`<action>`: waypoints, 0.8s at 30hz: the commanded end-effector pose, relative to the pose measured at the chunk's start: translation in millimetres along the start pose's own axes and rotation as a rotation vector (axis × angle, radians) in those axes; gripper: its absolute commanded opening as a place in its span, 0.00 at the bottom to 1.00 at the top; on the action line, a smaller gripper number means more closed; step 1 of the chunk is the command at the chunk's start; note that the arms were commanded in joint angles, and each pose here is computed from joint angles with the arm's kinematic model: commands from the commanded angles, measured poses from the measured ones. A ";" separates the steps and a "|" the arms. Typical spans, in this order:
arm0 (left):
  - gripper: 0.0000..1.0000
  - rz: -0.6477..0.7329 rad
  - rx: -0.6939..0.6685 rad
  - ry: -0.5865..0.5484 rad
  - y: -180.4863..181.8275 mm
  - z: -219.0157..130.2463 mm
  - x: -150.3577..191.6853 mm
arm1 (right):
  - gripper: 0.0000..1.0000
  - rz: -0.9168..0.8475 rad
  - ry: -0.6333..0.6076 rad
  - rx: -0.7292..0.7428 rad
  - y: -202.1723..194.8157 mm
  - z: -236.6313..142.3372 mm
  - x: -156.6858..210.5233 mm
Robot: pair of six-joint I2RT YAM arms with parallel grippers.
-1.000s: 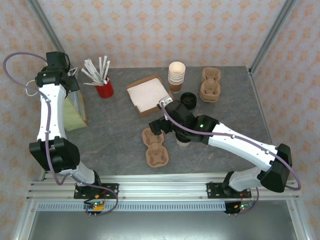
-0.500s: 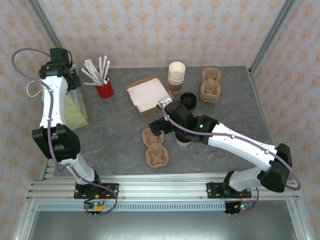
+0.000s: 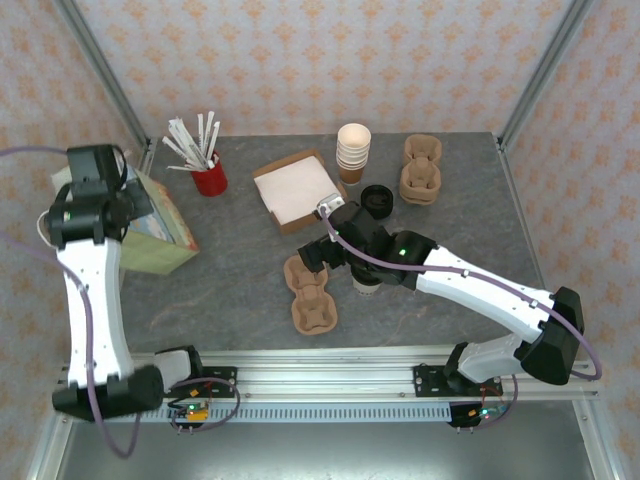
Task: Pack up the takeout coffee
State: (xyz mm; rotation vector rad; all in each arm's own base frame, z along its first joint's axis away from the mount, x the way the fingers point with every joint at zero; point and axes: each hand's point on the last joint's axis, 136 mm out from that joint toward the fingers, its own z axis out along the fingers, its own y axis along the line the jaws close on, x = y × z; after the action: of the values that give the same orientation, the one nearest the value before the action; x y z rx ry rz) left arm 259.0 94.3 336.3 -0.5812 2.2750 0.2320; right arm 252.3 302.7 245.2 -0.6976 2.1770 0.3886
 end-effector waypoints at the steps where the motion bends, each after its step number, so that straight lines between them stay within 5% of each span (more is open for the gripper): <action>1: 0.00 0.050 0.115 0.044 -24.7 -13.8 29.1 | 0.99 0.028 -0.036 0.007 -6.3 -16.7 -15.9; 11: 0.00 0.193 0.437 0.091 -84.3 -44.1 81.8 | 0.99 0.126 -0.037 0.085 -52.5 -26.5 -26.2; 24: 0.00 0.513 0.519 0.188 -138.4 -32.7 132.1 | 0.99 0.148 -0.020 0.185 -80.0 -28.2 -24.5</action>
State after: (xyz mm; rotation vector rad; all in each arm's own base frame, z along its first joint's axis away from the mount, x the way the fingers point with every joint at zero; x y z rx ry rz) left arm 219.2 -77.4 269.8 0.1921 2.5059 -0.2086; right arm 293.6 243.6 266.1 -0.4752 2.2318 0.2966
